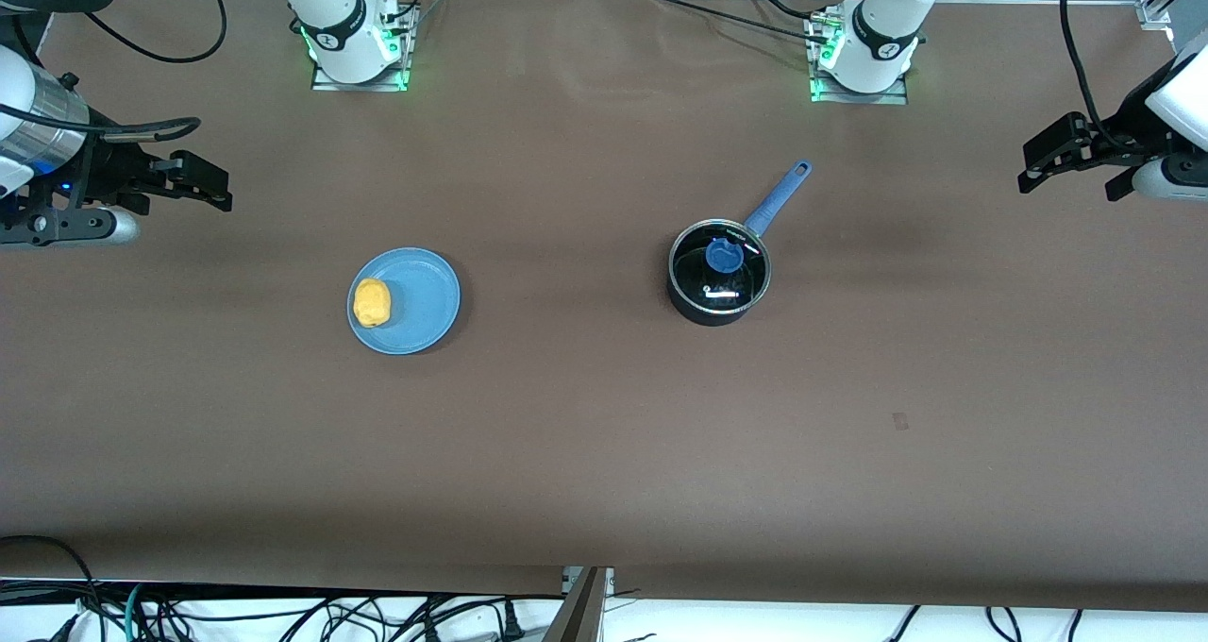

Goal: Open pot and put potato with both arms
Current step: 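Start moving the left gripper from rest toward the pot lid, then lower the left gripper over the blue knob of the glass lid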

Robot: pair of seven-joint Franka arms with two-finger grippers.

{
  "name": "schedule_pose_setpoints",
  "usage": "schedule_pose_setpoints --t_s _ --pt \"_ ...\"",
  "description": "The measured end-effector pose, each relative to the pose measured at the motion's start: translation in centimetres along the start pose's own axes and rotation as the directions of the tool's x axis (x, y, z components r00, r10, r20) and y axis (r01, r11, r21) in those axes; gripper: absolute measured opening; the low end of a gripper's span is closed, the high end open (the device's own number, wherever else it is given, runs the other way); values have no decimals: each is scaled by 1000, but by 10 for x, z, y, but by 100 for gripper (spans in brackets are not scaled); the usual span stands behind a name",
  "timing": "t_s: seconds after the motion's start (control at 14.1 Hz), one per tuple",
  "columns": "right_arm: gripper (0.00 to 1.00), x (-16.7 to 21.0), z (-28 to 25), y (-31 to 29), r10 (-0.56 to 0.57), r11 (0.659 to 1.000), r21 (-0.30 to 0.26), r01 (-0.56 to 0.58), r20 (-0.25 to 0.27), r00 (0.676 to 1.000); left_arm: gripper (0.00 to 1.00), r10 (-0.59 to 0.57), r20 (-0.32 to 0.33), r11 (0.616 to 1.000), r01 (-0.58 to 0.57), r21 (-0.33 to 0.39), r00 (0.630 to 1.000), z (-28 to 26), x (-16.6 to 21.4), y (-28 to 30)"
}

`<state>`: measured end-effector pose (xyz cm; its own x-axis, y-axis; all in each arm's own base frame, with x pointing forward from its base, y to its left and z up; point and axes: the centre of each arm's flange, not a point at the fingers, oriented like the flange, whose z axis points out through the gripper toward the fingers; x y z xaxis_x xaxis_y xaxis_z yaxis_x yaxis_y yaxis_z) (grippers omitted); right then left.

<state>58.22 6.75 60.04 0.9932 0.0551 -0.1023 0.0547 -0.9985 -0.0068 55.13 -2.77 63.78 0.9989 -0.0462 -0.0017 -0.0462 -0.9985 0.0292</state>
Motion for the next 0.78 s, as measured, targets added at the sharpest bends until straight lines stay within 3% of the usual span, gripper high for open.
schedule_pose_setpoints --t_s 0.78 --pt "100 0 0 0 0 1000 0 0 0 1000 100 -39 60 999 40 -5 997 35 -4 96"
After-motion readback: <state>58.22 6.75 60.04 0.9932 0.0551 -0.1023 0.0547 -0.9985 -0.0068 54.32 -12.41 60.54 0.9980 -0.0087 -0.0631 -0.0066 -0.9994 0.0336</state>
